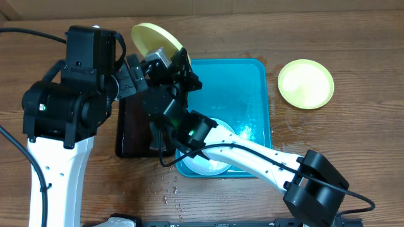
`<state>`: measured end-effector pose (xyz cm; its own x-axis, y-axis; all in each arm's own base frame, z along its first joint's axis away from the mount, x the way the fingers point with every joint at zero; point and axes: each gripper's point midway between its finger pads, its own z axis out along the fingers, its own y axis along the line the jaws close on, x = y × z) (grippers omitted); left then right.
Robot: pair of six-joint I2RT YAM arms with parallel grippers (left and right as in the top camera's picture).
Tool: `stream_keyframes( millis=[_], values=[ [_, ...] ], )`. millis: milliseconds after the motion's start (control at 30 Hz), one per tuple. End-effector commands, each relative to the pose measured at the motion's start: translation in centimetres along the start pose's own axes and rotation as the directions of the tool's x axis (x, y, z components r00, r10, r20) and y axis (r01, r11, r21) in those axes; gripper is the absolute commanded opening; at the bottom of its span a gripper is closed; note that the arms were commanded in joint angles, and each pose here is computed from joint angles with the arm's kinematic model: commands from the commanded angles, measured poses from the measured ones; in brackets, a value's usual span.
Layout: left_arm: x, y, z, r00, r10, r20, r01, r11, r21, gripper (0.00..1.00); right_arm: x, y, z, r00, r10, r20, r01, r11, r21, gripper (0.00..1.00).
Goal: Clean dirty plates on tray and stack at the side
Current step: 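Lift the yellow plate by its rim with the right gripper, then carry the yellow plate right and stack it on the other yellow plate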
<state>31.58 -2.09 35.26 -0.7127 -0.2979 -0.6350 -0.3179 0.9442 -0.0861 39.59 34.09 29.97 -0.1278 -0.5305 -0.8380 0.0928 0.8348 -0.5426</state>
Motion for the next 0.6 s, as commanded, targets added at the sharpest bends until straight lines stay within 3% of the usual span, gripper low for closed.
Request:
stream_keyframes(
  millis=[0,233,567],
  values=[
    [0.4,-1.2,0.5,0.999,0.016,-0.031,-0.014,0.999,0.041,1.00,-3.4,0.0,-2.5,0.997,0.013,0.073,-0.010,0.999,-0.048,0.04],
    [0.4,-1.2,0.5,0.999,0.016,-0.031,-0.014,0.999,0.041,1.00,-3.4,0.0,-2.5,0.997,0.026,0.072,-0.023,0.999,-0.049,0.04],
    [0.4,-1.2,0.5,0.999,0.016,-0.031,-0.014,0.999,0.041,1.00,0.9,1.7,-0.7,0.959,0.273,-0.075,-0.281,0.952,-0.122,0.04]
  ],
)
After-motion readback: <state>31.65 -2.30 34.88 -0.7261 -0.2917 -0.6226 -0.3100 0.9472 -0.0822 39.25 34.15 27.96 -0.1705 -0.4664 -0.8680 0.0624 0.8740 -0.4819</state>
